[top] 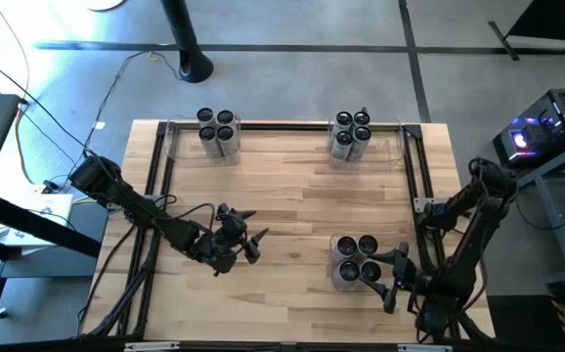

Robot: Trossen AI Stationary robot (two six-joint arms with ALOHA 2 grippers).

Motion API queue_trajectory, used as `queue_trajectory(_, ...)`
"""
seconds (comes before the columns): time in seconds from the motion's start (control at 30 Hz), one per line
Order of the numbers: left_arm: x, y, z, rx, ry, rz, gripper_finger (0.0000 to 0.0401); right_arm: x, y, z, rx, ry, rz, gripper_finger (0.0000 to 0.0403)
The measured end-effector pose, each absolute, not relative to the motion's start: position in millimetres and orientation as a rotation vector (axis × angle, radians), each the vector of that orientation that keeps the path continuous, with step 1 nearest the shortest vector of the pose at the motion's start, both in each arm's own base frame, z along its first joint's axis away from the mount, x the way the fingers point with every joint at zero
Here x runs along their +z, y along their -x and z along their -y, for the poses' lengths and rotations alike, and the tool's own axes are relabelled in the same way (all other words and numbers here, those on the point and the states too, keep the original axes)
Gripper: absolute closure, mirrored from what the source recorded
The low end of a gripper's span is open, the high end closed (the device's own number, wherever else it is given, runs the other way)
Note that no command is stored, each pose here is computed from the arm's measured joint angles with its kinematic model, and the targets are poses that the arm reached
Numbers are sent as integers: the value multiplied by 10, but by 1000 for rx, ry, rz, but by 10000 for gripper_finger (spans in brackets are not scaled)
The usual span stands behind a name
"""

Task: Sort soda cans
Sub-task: Put the white-pink soda can into the bottom right transparent bin, then adjust the top left transparent bin

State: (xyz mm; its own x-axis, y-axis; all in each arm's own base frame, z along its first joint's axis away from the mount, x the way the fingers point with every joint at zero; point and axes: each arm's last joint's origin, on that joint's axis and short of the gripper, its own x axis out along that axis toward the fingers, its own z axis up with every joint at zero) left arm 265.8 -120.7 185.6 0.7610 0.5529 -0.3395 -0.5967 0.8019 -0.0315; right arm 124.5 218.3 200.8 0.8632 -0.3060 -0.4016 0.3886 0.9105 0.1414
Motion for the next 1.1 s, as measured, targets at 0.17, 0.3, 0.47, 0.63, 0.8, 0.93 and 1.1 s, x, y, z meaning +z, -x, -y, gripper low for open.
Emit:
queue_trajectory(0.17, 1856, -2658, 1207, 627, 141, -325, 102, 2089, -1241, -2173, -345, -230, -372, 87)
queue_trajectory(0.3, 1856, -2658, 1208, 627, 141, -325, 102, 2167, -1243, -2173, -318, -230, -361, 87)
queue_trajectory(0.47, 1856, -2658, 1207, 627, 142, -324, 102, 2258, -1267, -2164, -289, -208, -352, 87)
queue_trajectory(0.63, 1856, -2658, 1207, 627, 141, -324, 102, 2384, -1290, -2213, -184, -94, -373, 87)
queue_trajectory(0.8, 1857, -2660, 1204, 627, 135, -327, 102, 2640, -1349, -2199, 79, -53, -461, 87)
queue_trajectory(0.93, 1858, -2661, 1205, 627, 136, -325, 102, 2862, -1459, -2103, 257, -40, -437, 87)
queue_trajectory(1.1, 1861, -2668, 1208, 607, 114, -338, 102, 3099, -1623, -1962, 255, 110, -253, 87)
